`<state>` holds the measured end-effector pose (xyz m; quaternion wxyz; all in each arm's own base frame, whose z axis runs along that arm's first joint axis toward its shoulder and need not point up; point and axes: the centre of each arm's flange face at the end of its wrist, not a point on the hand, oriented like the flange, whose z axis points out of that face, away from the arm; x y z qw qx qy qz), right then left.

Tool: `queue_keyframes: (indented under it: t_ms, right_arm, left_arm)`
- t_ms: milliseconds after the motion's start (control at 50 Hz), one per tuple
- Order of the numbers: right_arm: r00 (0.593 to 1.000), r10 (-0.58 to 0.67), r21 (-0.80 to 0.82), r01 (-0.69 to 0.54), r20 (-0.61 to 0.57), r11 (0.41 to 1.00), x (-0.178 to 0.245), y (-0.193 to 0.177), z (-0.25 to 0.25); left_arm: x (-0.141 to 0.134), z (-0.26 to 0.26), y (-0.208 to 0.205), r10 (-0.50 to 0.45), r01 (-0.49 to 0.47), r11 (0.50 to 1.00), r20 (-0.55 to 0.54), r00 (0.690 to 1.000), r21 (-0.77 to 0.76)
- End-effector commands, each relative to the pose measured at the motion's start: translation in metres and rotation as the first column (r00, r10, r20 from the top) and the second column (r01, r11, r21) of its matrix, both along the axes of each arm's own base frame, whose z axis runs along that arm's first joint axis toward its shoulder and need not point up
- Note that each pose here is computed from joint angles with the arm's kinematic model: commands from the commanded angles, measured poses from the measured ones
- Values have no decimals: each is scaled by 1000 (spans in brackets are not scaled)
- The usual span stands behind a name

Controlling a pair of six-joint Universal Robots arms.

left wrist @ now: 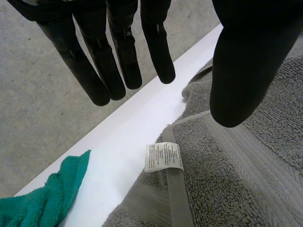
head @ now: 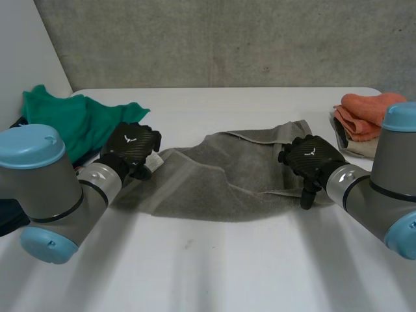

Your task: Fold the laundry.

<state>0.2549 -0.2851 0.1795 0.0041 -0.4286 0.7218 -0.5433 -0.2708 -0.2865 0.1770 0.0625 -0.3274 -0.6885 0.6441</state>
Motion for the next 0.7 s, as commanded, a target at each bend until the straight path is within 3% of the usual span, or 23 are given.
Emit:
queue_keyframes:
  t_ms: [20,200,400,480,540,700]
  right_arm:
    - [1000,-7,-1,7,-1,1000,-1,-1,1]
    - [1000,-30,0,30,-2,1000,-6,-8,1]
    - [1000,-28,14,28,-10,1000,-5,-6,-4]
    - [999,-40,14,40,-10,999,-6,-7,-4]
    - [999,-43,17,44,-7,999,-6,-7,-3]
    - [998,-57,18,57,-4,998,-10,-10,-2]
  left_arm:
    - [5,1,-4,22,-22,1000,19,1000,-2]
    - [34,-13,11,39,-58,991,157,987,120]
    - [31,-27,4,-3,-14,996,194,981,90]
    - [16,-11,-5,-43,40,999,144,989,23]
    - [-14,8,-15,-164,165,985,45,985,-39]
    - [-58,-9,-24,-321,319,945,16,947,76]
